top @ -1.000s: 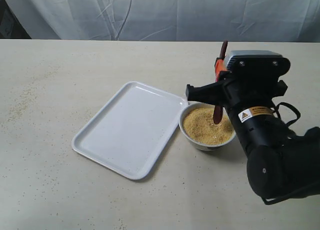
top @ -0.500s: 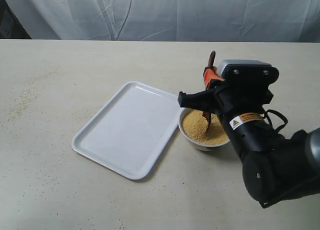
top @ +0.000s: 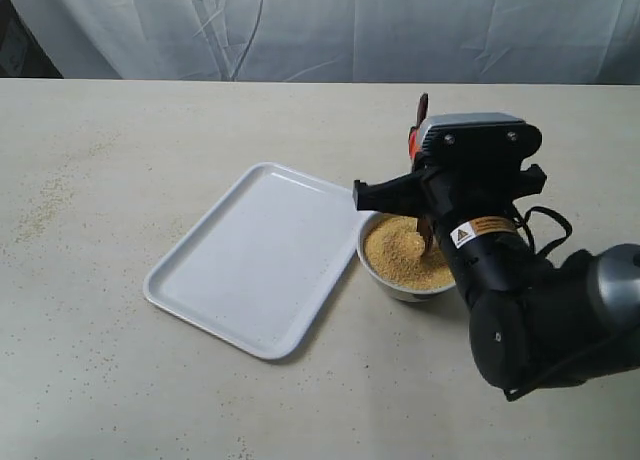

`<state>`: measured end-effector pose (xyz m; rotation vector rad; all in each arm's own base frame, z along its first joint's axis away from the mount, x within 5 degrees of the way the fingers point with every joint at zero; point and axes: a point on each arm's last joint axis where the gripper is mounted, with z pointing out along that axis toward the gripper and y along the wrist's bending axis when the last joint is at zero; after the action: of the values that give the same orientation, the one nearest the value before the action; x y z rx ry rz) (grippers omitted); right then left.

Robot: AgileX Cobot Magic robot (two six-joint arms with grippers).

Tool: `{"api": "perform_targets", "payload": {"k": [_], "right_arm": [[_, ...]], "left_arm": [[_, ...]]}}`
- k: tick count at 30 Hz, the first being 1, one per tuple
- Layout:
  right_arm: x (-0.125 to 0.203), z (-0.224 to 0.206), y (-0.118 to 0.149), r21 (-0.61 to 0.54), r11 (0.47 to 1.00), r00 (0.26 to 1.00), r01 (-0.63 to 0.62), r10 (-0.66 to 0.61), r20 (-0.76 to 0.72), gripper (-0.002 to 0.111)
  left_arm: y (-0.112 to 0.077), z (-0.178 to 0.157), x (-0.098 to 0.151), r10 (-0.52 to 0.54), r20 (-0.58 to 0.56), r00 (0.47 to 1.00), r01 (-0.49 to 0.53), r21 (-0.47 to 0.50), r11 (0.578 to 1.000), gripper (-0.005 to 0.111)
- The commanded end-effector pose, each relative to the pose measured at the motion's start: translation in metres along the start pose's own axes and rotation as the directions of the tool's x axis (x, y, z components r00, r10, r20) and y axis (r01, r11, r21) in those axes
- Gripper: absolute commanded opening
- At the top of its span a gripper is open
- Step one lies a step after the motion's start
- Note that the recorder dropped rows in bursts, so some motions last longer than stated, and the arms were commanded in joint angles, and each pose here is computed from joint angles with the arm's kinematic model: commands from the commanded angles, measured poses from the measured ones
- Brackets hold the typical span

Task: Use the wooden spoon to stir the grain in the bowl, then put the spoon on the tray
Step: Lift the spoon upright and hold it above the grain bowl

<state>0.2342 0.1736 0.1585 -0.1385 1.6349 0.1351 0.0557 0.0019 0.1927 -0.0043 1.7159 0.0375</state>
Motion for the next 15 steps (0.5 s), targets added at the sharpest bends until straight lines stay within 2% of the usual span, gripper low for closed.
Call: {"api": "perform_targets", "payload": {"k": [1, 5, 8, 11, 15], "right_arm": [[-0.015, -0.001, 0.009, -0.099, 0.995, 1.0, 0.01, -0.008, 0.022, -0.001], [-0.005, 0.009, 0.024, -0.16, 0.987, 0.992, -0.004, -0.016, -0.127, -0.001], [0.005, 0.017, 0.028, -0.149, 0.989, 0.989, 0.026, -0.047, -0.138, -0.001], [0.015, 0.02, 0.022, -0.08, 0.993, 0.983, 0.082, -0.094, -0.157, -0.001], [0.009, 0.02, 0.009, 0.065, 0.995, 0.988, 0.073, -0.063, -0.143, -0.001]], "left_arm": [[0.0, 0.0, 0.0, 0.004, 0.001, 1.0, -0.004, -0.005, 1.0, 0.0], [0.0, 0.0, 0.0, 0.004, 0.001, 1.0, -0.004, -0.005, 1.0, 0.0], [0.0, 0.0, 0.0, 0.004, 0.001, 1.0, -0.004, -0.005, 1.0, 0.0], [0.0, 0.0, 0.0, 0.004, 0.001, 1.0, -0.004, -0.005, 1.0, 0.0], [0.0, 0.0, 0.0, 0.004, 0.001, 1.0, -0.004, -0.005, 1.0, 0.0]]}}
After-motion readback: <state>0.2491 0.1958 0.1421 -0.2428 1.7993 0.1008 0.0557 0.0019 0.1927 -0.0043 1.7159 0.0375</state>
